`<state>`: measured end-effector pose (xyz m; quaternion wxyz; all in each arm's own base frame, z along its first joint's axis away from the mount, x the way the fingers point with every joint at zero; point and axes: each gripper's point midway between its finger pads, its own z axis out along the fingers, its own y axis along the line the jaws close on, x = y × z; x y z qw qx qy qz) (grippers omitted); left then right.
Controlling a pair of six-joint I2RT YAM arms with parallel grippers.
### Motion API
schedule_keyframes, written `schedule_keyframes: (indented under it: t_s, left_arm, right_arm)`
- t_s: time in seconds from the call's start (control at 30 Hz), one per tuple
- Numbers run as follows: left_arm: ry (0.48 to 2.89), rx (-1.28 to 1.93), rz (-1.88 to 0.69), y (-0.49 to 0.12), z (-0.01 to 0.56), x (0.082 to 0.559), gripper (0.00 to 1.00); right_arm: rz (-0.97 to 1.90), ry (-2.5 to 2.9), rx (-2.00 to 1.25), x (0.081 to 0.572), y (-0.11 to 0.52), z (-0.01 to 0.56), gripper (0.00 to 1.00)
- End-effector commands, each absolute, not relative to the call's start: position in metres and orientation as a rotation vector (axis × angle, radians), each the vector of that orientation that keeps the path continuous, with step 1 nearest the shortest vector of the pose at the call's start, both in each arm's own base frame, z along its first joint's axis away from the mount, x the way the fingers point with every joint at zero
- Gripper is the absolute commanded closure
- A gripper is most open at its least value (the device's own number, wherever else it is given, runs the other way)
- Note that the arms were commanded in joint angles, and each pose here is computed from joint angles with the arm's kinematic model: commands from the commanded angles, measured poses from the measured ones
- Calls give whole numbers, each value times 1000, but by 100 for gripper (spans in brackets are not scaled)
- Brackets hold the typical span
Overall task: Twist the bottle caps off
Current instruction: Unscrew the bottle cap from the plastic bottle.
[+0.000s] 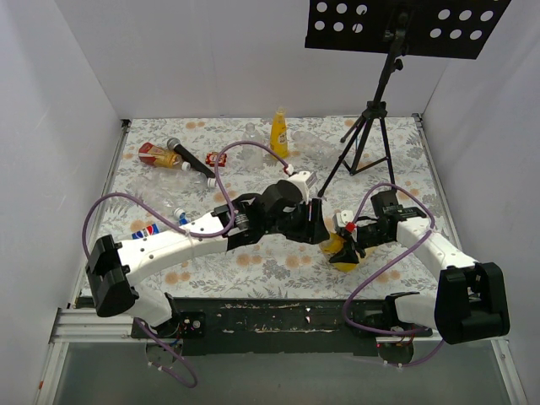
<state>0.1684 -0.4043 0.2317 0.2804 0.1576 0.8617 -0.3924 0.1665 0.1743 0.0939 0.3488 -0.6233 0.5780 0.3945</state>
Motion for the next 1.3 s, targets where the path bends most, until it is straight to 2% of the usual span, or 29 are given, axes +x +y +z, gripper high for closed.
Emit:
schedule_keyframes:
  t_s: [0.0,0.17,0.3,0.47,0.57,0.77,1.27]
  left_arm:
    - [2196,447,-1060,-391,271,165,44]
    - [2027,606,-1052,-362,294,153,19]
    - [1730,877,-1025,-341,305,138,2]
    - [1208,1289,-906,-331,301,113,2]
    - [1084,1414,-811,-340,288,122,2]
    - [1092,1484,-907,-360,276,155,2]
    - [1172,1530,-1014,-398,254,173,39]
  right_arm:
    - [1010,1405,-1604,175,183,114,99]
    - [1006,1405,-1605,176,183,114,99]
    - [1010,1404,-1603,176,183,114,99]
    - [1014,1405,-1604,175,183,113,99]
    - [1013,1406,-1603,175,183,113,99]
    - [1010,1406,-1604,176,183,113,99]
    - [1010,1397,-1607,175,184,114,99]
